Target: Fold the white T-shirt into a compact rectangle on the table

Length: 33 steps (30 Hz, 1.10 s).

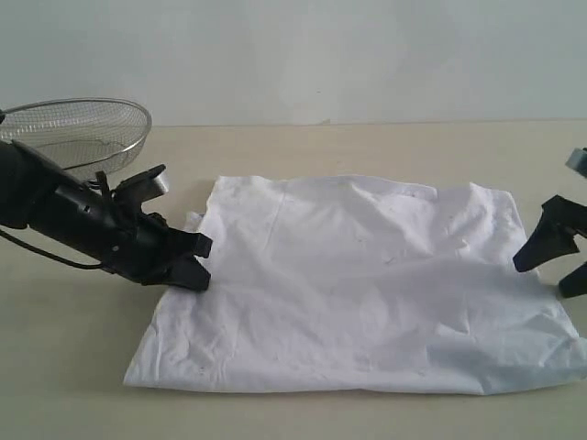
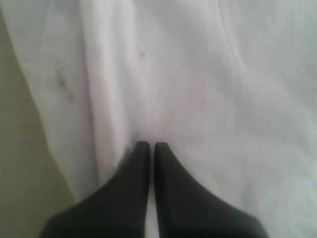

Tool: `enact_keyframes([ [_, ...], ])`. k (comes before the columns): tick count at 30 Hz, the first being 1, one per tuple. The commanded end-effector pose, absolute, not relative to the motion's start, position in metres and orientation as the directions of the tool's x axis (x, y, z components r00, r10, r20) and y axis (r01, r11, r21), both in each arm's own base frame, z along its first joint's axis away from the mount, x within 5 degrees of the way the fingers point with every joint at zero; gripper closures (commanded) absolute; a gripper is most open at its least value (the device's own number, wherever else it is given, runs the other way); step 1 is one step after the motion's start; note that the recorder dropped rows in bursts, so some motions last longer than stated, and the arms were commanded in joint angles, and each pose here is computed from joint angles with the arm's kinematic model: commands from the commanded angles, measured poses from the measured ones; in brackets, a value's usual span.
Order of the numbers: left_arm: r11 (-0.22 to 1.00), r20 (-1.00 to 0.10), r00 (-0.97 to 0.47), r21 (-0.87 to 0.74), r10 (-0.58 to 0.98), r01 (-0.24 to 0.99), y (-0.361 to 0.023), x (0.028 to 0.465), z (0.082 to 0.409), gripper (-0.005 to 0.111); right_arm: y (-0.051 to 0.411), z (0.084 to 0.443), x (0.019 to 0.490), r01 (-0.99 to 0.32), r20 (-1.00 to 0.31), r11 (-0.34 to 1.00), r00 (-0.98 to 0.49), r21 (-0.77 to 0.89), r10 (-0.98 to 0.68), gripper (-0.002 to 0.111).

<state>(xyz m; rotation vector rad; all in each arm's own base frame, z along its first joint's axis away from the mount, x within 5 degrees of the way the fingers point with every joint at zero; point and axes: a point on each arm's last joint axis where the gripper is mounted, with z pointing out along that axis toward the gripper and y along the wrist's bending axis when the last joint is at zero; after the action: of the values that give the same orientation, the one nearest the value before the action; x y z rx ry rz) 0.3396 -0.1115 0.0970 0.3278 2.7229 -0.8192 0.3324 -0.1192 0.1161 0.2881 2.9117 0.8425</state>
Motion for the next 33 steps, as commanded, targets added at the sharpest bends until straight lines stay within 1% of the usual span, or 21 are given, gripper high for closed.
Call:
enact_keyframes([
  [1, 0.809, -0.309, -0.94, -0.511, 0.143, 0.291, -0.112, 0.336, 0.096, 0.102, -0.111, 0.087, 0.335, 0.168, 0.011, 0.822, -0.981, 0.544, 0.193, 0.035],
  [6, 0.809, -0.31, -0.94, -0.51, 0.144, 0.293, -0.112, 0.336, 0.096, 0.102, -0.082, 0.057, 0.34, 0.131, 0.074, 0.822, -0.991, 0.554, 0.109, 0.035],
  [8, 0.809, -0.31, -0.94, -0.51, 0.144, 0.293, -0.112, 0.336, 0.096, 0.102, -0.07, 0.047, 0.343, 0.096, 0.07, 0.834, -0.995, 0.544, 0.068, 0.035],
  [9, 0.809, -0.31, -0.94, -0.51, 0.144, 0.293, -0.112, 0.336, 0.096, 0.102, -0.064, 0.042, 0.345, 0.069, 0.064, 0.84, -0.997, 0.539, 0.04, 0.037],
  [11, 0.809, -0.31, -0.94, -0.51, 0.144, 0.293, -0.112, 0.336, 0.096, 0.102, -0.054, 0.036, 0.347, 0.038, 0.06, 0.847, -0.998, 0.53, 0.008, 0.044],
  [12, 0.809, -0.31, -0.94, -0.51, 0.144, 0.293, -0.112, 0.336, 0.096, 0.102, -0.049, 0.035, 0.349, 0.028, 0.052, 0.854, -0.999, 0.52, 0.002, 0.052],
  [13, 0.809, -0.31, -0.94, -0.51, 0.144, 0.293, -0.112, 0.336, 0.096, 0.102, -0.047, 0.033, 0.351, 0.033, 0.047, 0.862, -0.999, 0.506, 0.011, 0.063],
  [14, 0.809, -0.31, -0.94, -0.51, 0.144, 0.293, -0.112, 0.336, 0.096, 0.102, -0.045, 0.033, 0.352, 0.04, 0.047, 0.867, -0.999, 0.497, 0.019, 0.076],
  [16, 0.808, -0.307, -0.941, -0.513, 0.141, 0.289, -0.112, 0.336, 0.096, 0.102, -0.046, 0.036, 0.354, 0.045, 0.035, 0.871, -0.999, 0.489, 0.032, 0.11],
  [17, 0.807, -0.305, -0.941, -0.515, 0.142, 0.289, -0.112, 0.335, 0.096, 0.102, -0.047, 0.038, 0.354, 0.046, 0.031, 0.873, -0.999, 0.485, 0.035, 0.107],
  [20, 0.804, -0.299, -0.944, -0.522, 0.139, 0.284, -0.113, 0.335, 0.096, 0.102, -0.055, 0.054, 0.354, 0.028, 0.0, 0.884, -0.999, 0.468, 0.032, 0.107],
  [23, 0.807, -0.294, -0.947, -0.525, 0.127, 0.271, -0.113, 0.335, 0.096, 0.102, -0.069, 0.079, 0.354, 0.005, -0.058, 0.901, -0.998, 0.434, 0.034, 0.107],
  [26, 0.801, -0.29, -0.951, -0.542, 0.106, 0.255, -0.116, 0.335, 0.097, 0.102, -0.085, 0.115, 0.351, -0.016, -0.135, 0.926, -0.99, 0.377, 0.038, 0.109],
  [28, 0.796, -0.291, -0.949, -0.542, 0.124, 0.27, -0.123, 0.333, 0.097, 0.102, -0.092, 0.137, 0.348, -0.023, -0.179, 0.94, -0.983, 0.34, 0.04, 0.109],
  [33, 0.807, -0.322, -0.935, -0.507, 0.148, 0.302, -0.147, 0.328, 0.096, 0.102, -0.084, 0.179, 0.343, -0.06, -0.269, 0.942, -0.963, 0.331, 0.033, 0.109],
])
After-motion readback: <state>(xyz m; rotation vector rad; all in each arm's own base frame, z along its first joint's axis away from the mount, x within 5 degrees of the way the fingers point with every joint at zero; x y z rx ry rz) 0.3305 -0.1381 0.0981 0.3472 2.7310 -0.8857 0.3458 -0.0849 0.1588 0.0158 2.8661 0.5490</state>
